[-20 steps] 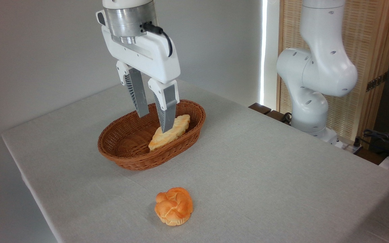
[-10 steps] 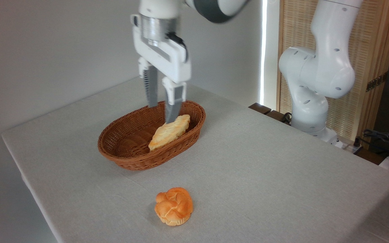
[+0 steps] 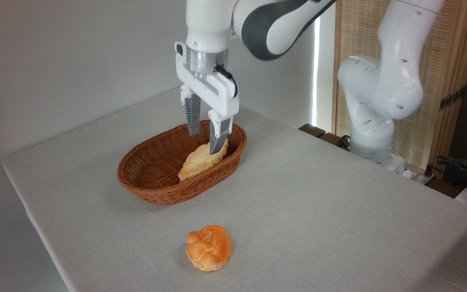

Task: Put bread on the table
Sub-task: 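Lower the open gripper into the basket around the elongated bread roll, then close the gripper on the bread roll and lift it from the basket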

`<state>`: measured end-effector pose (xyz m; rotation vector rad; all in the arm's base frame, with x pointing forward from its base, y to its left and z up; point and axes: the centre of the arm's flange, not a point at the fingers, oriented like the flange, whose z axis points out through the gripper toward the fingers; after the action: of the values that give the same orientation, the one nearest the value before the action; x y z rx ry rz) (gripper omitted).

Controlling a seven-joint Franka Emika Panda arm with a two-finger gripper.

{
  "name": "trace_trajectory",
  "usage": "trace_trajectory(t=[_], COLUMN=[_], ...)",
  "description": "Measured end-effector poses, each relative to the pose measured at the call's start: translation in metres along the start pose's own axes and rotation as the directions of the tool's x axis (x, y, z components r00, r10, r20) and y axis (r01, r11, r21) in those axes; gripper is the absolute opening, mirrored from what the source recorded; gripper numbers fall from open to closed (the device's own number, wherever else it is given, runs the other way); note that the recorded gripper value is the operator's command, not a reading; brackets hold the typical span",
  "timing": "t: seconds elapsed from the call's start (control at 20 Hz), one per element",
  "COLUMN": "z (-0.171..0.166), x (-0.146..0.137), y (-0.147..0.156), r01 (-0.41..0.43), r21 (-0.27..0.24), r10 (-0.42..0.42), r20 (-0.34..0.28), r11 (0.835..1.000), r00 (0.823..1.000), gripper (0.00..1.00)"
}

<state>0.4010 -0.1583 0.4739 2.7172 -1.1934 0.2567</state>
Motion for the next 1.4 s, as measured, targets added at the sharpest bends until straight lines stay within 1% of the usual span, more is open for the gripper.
trace_trajectory(t=[0.15,0.35,0.55,0.65,0.9,0.95,1.0,1.05,1.15,1.2,1.25,1.3,1.4], z=[0.011,0.023,0.038,0.051,0.068,0.070,0.071,0.071,0.070,0.070,0.070,0.070,0.070], x=[0.004,0.003,0.008,0.010,0.014,0.014,0.014,0.014,0.014,0.014,0.014,0.014,0.014], y=[-0.002,-0.003,-0.005,-0.006,-0.010,-0.011,-0.011,-0.011,-0.011,-0.011,-0.011,-0.011,-0.011], r01=[0.028,0.033,0.031,0.030,0.033,0.035,0.035,0.036,0.036,0.036,0.036,0.036,0.036], r21=[-0.004,-0.017,-0.008,-0.009,-0.007,-0.007,-0.007,-0.007,-0.007,-0.007,-0.007,-0.007,-0.007], r10=[-0.028,-0.033,-0.031,-0.030,-0.033,-0.034,-0.035,-0.036,-0.036,-0.036,-0.036,-0.035,-0.035], r20=[0.003,0.024,0.018,0.027,0.034,0.036,0.036,0.036,0.036,0.036,0.036,0.036,0.036], r11=[1.000,0.999,0.999,1.000,0.999,0.999,0.999,0.999,0.999,0.999,0.999,0.999,0.999], r00=[1.000,0.999,0.999,0.999,0.999,0.999,0.999,0.999,0.999,0.999,0.999,0.999,0.999], gripper=[1.00,1.00,1.00,1.00,0.97,0.95,0.88,0.85,0.60,0.53,0.44,0.40,0.36])
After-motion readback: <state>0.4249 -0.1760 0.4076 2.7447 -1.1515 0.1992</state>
